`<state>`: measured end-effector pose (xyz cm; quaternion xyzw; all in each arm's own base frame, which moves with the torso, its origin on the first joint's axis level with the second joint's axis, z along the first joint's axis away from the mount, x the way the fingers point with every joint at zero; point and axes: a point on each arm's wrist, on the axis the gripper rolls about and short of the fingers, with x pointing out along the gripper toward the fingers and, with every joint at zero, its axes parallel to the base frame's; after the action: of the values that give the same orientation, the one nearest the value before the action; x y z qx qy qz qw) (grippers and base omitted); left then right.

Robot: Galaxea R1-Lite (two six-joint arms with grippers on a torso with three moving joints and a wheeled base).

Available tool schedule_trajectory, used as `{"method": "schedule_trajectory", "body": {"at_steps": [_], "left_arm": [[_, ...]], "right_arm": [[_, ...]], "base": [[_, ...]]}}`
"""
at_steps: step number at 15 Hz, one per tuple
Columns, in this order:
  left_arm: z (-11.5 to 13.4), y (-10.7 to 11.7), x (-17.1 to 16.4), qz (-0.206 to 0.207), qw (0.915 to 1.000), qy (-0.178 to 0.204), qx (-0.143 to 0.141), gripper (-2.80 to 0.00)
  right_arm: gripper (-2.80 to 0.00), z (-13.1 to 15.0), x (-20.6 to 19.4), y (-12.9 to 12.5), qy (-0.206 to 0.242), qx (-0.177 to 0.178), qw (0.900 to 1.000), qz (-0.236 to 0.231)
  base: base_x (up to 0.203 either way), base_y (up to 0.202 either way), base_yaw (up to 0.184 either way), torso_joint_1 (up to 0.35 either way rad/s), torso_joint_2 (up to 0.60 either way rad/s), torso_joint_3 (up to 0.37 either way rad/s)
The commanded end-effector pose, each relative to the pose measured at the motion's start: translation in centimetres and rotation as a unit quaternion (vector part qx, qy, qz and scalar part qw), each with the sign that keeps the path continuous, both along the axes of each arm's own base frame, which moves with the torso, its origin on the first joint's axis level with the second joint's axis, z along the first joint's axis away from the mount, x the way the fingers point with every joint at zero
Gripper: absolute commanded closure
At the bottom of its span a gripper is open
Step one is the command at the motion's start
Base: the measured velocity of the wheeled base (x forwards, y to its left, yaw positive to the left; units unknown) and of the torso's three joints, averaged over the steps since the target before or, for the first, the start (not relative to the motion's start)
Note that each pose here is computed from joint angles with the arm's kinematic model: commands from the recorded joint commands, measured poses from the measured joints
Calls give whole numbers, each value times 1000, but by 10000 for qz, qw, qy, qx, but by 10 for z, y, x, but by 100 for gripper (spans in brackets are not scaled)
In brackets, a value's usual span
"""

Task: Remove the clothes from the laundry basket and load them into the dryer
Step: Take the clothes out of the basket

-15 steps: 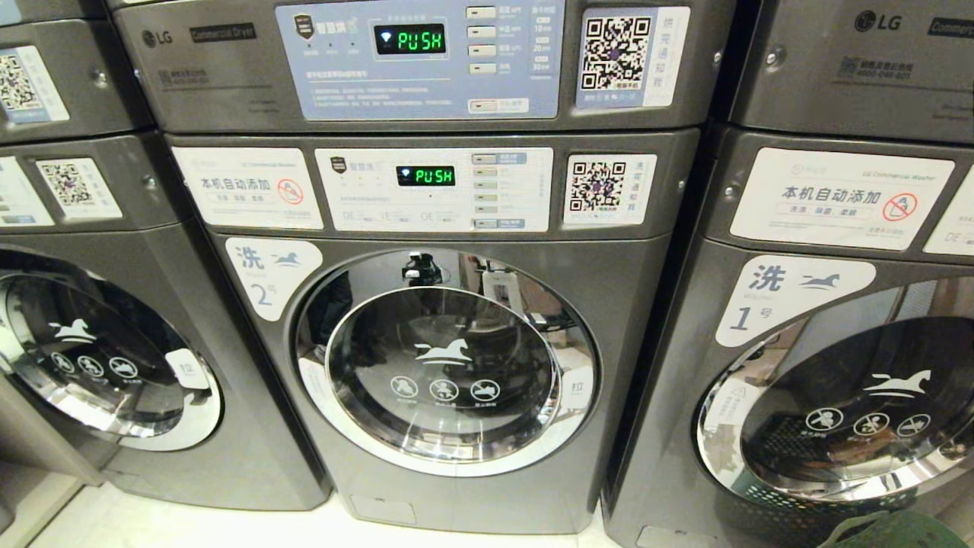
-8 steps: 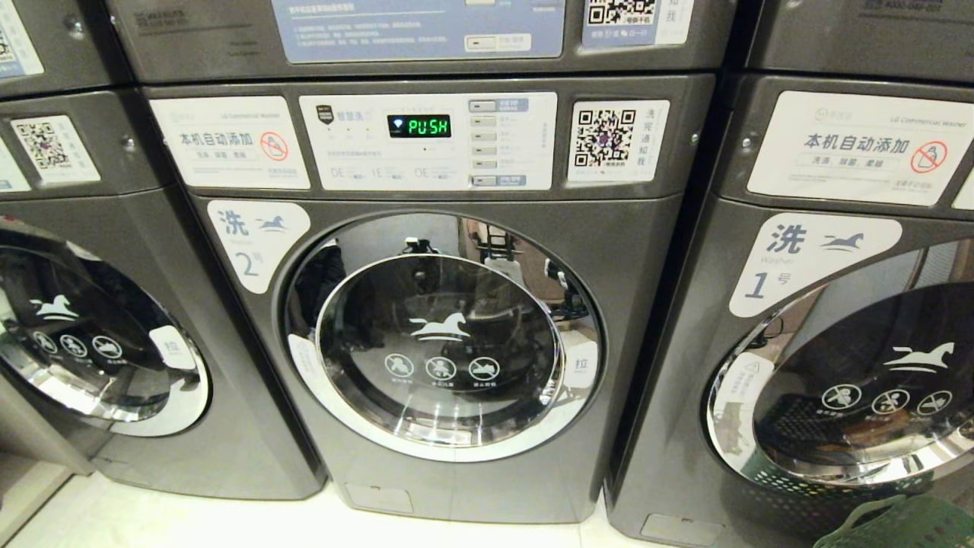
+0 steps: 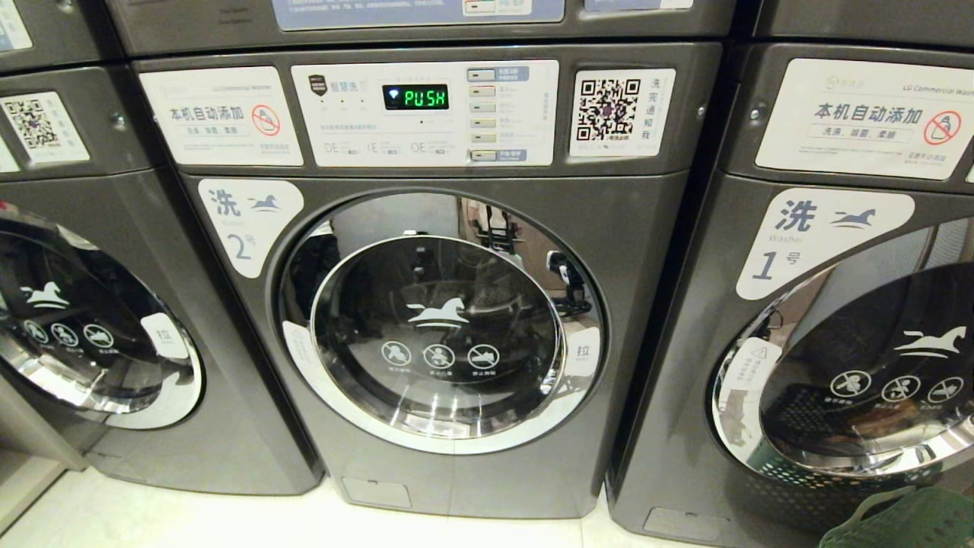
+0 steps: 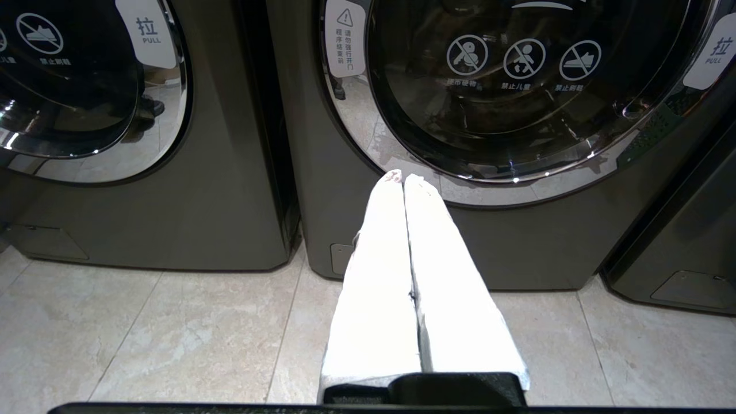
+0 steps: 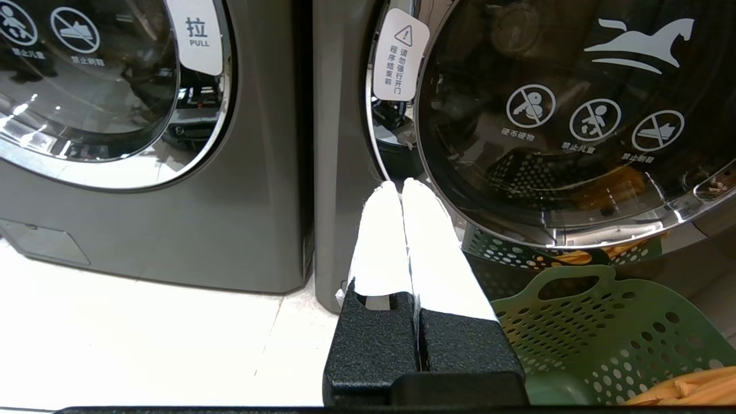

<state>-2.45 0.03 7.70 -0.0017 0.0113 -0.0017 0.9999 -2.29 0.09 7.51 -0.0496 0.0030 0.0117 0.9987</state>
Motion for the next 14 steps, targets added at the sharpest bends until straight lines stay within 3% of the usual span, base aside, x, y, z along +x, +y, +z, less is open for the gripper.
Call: {"method": "schedule_trajectory", "body": {"at_steps": [1,14], "left_arm": [[0,0,0,2,10000,-5,-2,0],[0,0,0,2,10000,-5,-5,0]], "right_arm": [[0,0,0,0,-14,-17,10000,0],[0,0,0,0,-6,-10,10000,-7]], "base": [[0,0,0,0,0,0],[0,-7,1,1,33,31]]}}
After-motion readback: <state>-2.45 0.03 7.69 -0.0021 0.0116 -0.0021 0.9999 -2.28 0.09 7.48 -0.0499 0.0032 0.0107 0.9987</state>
